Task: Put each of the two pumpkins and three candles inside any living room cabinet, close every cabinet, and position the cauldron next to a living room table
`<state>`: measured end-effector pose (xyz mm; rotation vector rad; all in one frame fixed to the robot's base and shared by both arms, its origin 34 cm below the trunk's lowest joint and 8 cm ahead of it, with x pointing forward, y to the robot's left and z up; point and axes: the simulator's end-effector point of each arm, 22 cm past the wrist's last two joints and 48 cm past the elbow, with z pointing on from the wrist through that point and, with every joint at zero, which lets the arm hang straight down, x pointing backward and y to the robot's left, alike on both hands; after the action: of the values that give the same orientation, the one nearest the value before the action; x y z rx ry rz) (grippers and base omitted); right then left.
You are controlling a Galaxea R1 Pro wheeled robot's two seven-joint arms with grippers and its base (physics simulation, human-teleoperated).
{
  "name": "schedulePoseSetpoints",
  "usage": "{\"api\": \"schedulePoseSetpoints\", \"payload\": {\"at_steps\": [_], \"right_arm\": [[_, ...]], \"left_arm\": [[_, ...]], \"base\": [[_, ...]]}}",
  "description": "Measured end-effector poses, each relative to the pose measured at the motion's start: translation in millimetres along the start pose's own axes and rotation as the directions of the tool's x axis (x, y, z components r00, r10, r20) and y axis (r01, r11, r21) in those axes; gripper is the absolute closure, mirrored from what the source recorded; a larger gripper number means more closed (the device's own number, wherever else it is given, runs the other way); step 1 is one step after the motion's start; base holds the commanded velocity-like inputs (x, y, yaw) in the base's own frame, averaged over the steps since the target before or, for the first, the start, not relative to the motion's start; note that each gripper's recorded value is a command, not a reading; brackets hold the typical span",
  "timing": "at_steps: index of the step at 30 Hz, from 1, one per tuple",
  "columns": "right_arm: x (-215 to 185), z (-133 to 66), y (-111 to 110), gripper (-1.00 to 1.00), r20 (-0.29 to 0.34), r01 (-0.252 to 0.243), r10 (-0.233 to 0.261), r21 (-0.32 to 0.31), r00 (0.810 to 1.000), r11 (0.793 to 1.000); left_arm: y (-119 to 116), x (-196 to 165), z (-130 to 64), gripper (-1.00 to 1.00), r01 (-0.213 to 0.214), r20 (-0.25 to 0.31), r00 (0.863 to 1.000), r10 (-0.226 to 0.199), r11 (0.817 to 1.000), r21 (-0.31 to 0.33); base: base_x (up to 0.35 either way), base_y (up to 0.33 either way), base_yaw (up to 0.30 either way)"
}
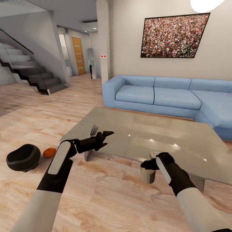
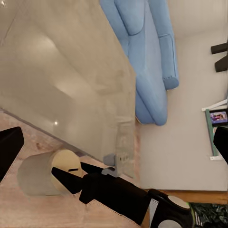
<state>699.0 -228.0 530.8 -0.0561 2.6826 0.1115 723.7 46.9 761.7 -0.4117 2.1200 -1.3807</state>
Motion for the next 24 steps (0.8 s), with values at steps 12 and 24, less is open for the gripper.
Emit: {"api": "schedulePoseSetpoints", "payload": {"at_steps": [12, 24], "right_arm": [[17.3, 13.7, 10.4, 1.00, -0.035, -0.009, 0.008, -0.011, 0.999, 1.000], [27.5, 24.1, 23.3, 1.00, -0.043, 0.020, -0.021, -0.016, 0.999, 1.000]], "left_arm": [[1.9, 2.8, 2.2, -1.00, 0.009, -0.006, 1.000, -0.009, 1.000, -0.004], [11.6, 8.2, 7.1, -1.00, 0.031, -0.021, 0.999, -0.032, 0.999, -0.021]], "base": [[0.000, 0.000, 0.280], [0.000, 0.000, 0.283]]}}
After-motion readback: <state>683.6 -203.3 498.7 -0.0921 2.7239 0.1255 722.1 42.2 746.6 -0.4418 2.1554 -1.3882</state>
